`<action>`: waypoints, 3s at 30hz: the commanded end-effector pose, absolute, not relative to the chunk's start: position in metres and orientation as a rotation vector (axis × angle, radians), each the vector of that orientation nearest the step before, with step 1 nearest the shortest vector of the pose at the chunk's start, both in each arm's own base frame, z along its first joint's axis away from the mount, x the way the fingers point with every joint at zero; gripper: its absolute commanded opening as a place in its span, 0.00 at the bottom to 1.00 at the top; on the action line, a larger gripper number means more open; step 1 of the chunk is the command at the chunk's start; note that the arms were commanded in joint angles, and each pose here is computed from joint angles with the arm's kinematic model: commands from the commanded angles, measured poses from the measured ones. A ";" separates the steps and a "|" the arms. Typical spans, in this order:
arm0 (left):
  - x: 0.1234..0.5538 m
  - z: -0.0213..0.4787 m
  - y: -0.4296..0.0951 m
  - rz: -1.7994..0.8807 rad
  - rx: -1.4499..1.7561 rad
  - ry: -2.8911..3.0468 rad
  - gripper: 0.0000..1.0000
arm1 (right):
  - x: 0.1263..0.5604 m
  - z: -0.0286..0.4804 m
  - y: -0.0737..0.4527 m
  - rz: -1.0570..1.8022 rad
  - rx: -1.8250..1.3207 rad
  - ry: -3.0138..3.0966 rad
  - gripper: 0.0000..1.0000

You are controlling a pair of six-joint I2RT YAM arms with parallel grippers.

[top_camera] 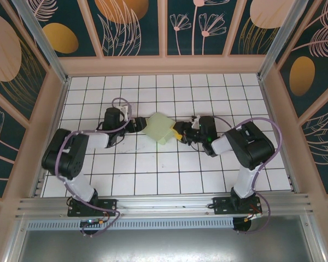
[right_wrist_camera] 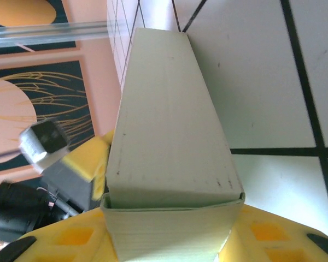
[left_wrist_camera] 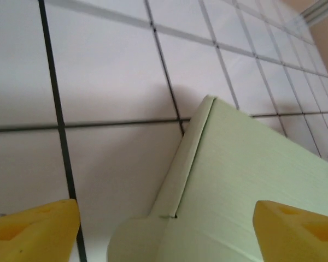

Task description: Fold the paper box

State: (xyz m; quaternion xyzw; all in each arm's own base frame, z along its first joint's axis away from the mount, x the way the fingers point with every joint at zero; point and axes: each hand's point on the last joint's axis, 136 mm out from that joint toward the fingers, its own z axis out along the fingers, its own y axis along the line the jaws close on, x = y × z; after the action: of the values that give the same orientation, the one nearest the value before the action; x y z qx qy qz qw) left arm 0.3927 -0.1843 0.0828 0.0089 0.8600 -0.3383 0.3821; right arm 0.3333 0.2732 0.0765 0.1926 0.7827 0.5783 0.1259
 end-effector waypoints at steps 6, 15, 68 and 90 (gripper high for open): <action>0.380 0.204 -0.157 -0.509 0.183 1.670 0.99 | 0.340 0.109 0.255 1.707 0.499 2.217 0.43; 0.348 0.228 -0.203 -0.305 0.499 1.437 0.99 | 0.344 0.123 0.237 1.701 0.481 2.204 0.44; 0.354 0.181 -0.262 0.682 1.003 0.952 0.79 | 0.295 0.167 0.239 1.852 0.306 2.170 0.45; 0.357 0.181 -0.268 0.639 0.984 0.952 0.67 | 0.291 0.170 0.246 1.884 0.270 2.177 0.44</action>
State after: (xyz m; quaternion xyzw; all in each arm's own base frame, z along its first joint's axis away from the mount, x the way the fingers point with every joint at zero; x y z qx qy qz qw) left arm 0.3573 -0.2671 0.1427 0.5069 0.4525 0.2961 0.6713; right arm 0.3031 0.2378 0.1611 0.1304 0.7497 0.6349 0.1333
